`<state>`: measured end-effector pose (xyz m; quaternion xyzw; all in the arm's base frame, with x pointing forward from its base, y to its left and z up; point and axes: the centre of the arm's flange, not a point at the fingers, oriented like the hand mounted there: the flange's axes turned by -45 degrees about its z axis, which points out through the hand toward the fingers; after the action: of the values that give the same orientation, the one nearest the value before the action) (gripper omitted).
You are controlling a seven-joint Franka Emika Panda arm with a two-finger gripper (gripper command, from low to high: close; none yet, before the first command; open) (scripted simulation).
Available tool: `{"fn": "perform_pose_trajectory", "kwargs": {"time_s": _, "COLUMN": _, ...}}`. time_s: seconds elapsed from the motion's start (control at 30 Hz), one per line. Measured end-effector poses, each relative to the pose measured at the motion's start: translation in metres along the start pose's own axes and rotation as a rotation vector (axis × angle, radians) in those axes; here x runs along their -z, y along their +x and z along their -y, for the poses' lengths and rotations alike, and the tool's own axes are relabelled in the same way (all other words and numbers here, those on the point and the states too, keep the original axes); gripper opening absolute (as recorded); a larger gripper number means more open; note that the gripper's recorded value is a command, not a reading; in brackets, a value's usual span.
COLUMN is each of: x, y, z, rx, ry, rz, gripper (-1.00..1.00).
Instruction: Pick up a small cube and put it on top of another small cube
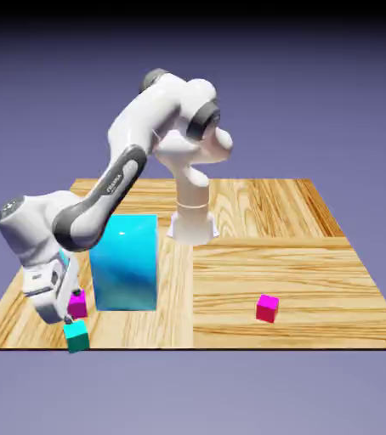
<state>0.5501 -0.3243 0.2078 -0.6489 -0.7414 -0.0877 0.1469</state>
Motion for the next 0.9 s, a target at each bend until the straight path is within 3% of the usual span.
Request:
{"fn": "perform_pose_trajectory", "kwargs": {"time_s": 0.3, "x": -0.016, "y": -0.024, "z": -0.011, "rx": 0.309, "ry": 0.054, "rz": -0.044, "gripper": 0.0}}
{"fn": "perform_pose_trajectory", "kwargs": {"time_s": 0.37, "x": -0.072, "y": -0.028, "z": -0.01, "rx": 0.31, "ry": 0.054, "rz": -0.044, "gripper": 0.0}}
{"fn": "perform_pose_trajectory", "kwargs": {"time_s": 0.4, "x": -0.085, "y": -0.029, "z": -0.009, "rx": 0.309, "ry": 0.054, "rz": -0.044, "gripper": -1.0}}
{"fn": "perform_pose_trajectory", "kwargs": {"time_s": 0.47, "x": -0.085, "y": -0.029, "z": -0.009, "rx": 0.309, "ry": 0.055, "rz": -0.043, "gripper": -1.0}}
{"fn": "perform_pose_trajectory", "kwargs": {"time_s": 0.57, "x": -0.022, "y": -0.017, "z": -0.013, "rx": 0.33, "ry": 0.069, "rz": -0.053, "gripper": -1.0}}
{"fn": "perform_pose_trajectory", "kwargs": {"time_s": 0.9, "x": -0.104, "y": 0.147, "z": -0.057, "rx": 0.814, "ry": 0.305, "rz": -0.16, "gripper": -1.0}}
